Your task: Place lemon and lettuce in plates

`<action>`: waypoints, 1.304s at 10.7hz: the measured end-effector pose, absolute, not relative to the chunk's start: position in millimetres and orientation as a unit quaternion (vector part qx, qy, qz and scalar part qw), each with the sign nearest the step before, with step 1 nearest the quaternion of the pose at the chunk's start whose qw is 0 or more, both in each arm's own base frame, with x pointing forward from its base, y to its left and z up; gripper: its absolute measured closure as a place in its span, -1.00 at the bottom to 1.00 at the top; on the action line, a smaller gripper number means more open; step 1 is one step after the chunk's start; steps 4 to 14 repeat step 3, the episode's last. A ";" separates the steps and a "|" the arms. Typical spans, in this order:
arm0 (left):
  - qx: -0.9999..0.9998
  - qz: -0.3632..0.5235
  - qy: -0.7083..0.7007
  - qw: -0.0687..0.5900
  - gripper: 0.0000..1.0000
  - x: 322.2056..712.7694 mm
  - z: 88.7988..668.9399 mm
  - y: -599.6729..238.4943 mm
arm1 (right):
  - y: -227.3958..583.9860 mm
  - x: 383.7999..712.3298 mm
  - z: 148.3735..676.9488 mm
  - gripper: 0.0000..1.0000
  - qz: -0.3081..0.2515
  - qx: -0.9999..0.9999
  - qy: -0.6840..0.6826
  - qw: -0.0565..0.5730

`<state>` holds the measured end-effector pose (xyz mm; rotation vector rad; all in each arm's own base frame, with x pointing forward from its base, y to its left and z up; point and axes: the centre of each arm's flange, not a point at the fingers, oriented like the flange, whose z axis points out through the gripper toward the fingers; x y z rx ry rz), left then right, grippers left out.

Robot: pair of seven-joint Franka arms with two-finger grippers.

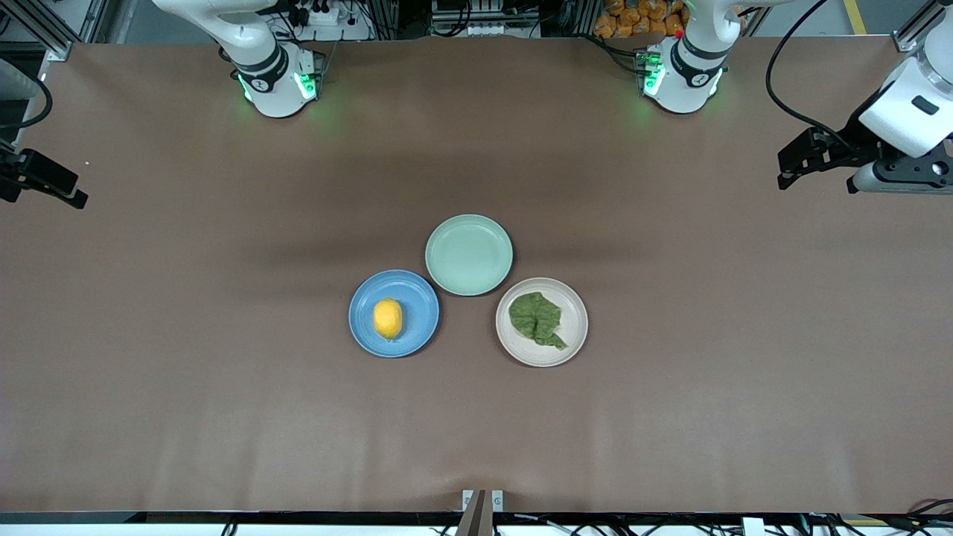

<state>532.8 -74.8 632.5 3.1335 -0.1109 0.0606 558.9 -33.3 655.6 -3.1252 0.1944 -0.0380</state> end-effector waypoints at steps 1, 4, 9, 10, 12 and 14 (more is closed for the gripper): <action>0.999 0.019 -0.035 0.003 -1.00 532.9 632.5 -74.4 | -32.2 559.2 654.9 -1.00 -0.011 -0.998 0.062 0.010; 0.999 0.019 -0.034 0.003 -1.00 533.1 632.6 -73.2 | -29.2 558.2 653.6 -1.00 -0.004 -0.998 0.061 0.022; 0.999 0.019 -0.034 0.003 -1.00 533.1 632.6 -73.2 | -29.2 558.2 653.6 -1.00 -0.004 -0.998 0.061 0.022; 0.999 0.019 -0.034 0.003 -1.00 533.1 632.6 -73.2 | -29.2 558.2 653.6 -1.00 -0.004 -0.998 0.061 0.022; 0.999 0.019 -0.034 0.003 -1.00 533.1 632.6 -73.2 | -29.2 558.2 653.6 -1.00 -0.004 -0.998 0.061 0.022; 0.999 0.019 -0.034 0.003 -1.00 533.1 632.6 -73.2 | -29.2 558.2 653.6 -1.00 -0.004 -0.998 0.061 0.022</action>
